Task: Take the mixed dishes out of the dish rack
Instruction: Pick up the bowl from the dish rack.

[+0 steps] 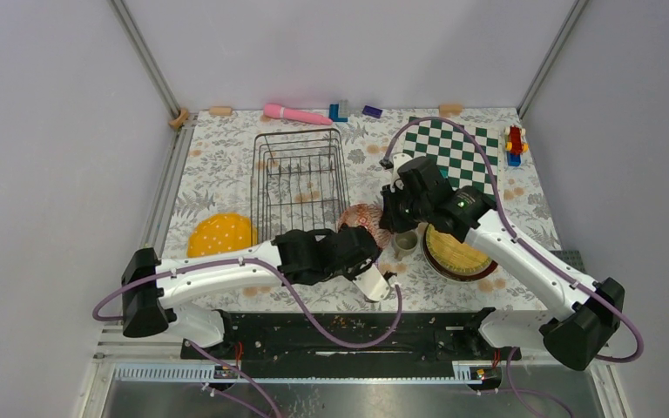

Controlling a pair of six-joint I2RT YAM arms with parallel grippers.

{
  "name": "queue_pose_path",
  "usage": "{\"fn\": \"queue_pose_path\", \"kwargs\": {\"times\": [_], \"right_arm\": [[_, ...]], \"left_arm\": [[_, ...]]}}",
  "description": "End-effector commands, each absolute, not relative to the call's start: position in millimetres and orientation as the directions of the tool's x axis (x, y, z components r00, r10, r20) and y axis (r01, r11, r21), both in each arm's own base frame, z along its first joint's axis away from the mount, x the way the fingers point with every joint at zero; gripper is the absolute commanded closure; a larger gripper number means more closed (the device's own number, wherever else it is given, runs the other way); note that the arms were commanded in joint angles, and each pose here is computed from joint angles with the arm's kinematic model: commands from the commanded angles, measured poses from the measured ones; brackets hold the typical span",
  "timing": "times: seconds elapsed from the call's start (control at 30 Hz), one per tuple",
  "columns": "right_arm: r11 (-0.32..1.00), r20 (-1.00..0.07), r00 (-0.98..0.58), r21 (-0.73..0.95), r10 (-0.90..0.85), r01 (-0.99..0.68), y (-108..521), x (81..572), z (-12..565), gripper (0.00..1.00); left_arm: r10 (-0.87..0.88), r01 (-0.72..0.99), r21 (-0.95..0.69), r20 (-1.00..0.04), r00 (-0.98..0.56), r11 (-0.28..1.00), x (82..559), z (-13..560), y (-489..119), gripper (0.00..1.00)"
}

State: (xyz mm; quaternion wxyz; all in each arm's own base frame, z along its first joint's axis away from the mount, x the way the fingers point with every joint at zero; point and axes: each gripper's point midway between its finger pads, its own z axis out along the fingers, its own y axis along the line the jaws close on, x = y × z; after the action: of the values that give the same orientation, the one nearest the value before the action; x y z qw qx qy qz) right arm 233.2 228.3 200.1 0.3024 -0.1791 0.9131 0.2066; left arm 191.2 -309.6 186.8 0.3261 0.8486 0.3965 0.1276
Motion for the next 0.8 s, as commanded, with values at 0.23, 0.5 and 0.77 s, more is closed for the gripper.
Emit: {"fn": "queue_pose_path", "kwargs": {"times": [0.23,0.5,0.77], "right_arm": [[0.862,-0.711,-0.700,0.316,-0.061,-0.396,217.3,233.4,227.1,1.00],[0.906,-0.666,-0.746,0.311,-0.006,-0.286,182.0,216.7,202.3,1.00],[0.935,-0.609,-0.792,0.300,0.035,-0.190,147.2,179.4,156.8,1.00]], "left_arm": [[0.753,0.596,0.744,-0.199,0.628,-0.301,194.6,237.2,-316.8,0.01],[0.573,0.637,0.759,-0.466,0.674,-0.132,162.4,266.9,-326.5,0.01],[0.358,0.725,0.605,-0.790,0.497,0.329,163.3,319.5,-315.9,0.01]]}}
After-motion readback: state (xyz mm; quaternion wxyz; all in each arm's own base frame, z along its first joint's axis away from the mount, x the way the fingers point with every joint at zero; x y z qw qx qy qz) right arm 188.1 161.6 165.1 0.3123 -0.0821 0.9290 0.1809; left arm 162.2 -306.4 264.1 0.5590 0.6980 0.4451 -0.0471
